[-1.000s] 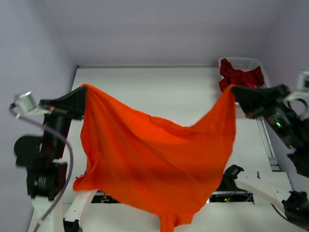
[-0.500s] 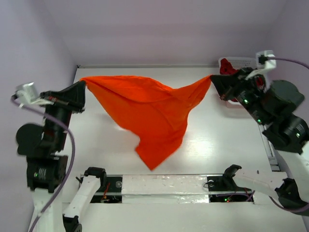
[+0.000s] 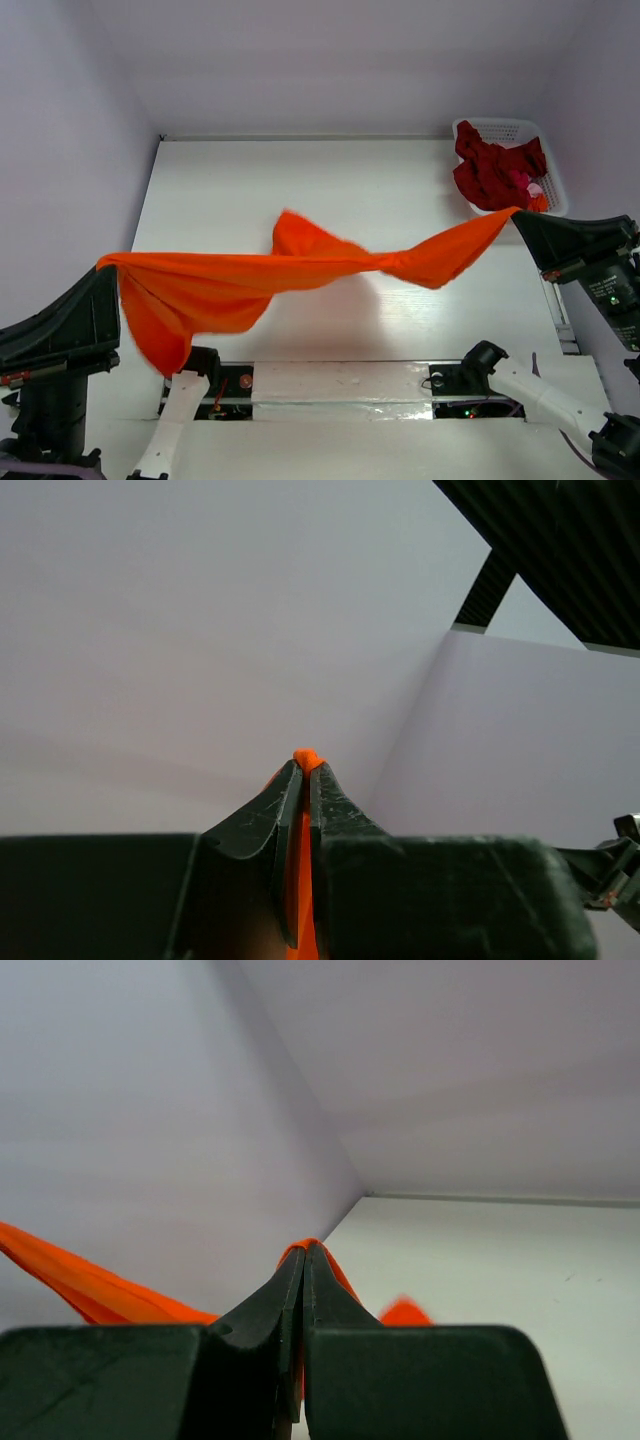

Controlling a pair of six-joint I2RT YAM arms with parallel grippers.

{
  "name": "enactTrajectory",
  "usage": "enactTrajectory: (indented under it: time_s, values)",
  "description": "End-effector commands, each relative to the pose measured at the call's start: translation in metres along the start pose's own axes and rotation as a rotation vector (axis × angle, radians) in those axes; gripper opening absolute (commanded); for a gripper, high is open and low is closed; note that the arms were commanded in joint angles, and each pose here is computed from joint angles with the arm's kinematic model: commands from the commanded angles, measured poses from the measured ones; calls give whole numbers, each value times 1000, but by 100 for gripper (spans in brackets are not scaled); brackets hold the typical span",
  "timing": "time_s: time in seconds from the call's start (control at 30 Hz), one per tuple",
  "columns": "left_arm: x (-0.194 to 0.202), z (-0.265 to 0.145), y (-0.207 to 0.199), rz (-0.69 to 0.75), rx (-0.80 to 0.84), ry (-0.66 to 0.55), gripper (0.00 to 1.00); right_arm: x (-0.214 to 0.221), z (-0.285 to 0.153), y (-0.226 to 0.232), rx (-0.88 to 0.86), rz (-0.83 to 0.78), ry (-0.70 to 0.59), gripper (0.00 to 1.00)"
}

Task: Fold and stack the t-shirts
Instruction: Flatten the tshirt out

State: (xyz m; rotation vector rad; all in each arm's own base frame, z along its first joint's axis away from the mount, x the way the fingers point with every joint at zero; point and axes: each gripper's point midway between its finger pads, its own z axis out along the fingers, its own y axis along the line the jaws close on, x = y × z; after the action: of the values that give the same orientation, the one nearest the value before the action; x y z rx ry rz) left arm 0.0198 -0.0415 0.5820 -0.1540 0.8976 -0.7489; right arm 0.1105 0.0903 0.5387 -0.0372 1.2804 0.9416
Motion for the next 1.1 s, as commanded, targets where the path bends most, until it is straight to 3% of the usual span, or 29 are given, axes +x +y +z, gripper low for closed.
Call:
enactTrajectory:
  time_s: [0.0, 0.23, 0.53, 0.7, 0.83, 1.07]
  values:
    - [-20, -14, -27, -30, 84, -31, 0, -10, -10, 15, -72, 39, -28, 0]
    - [-36, -22, -51, -39, 151, -36, 0, -31, -24, 23, -96, 34, -74, 0]
    - [49, 46, 37, -43, -53, 106, 0, -37, 13, 7, 17, -29, -98, 0]
    - [131, 83, 113, -31, -234, 240, 0, 6, 74, -27, 175, -84, -1, 0]
    - [170, 99, 151, -19, -315, 288, 0, 55, 115, -55, 262, -107, 87, 0]
    - [217, 117, 226, 29, -514, 351, 0, 190, 175, -111, 396, -63, 321, 0]
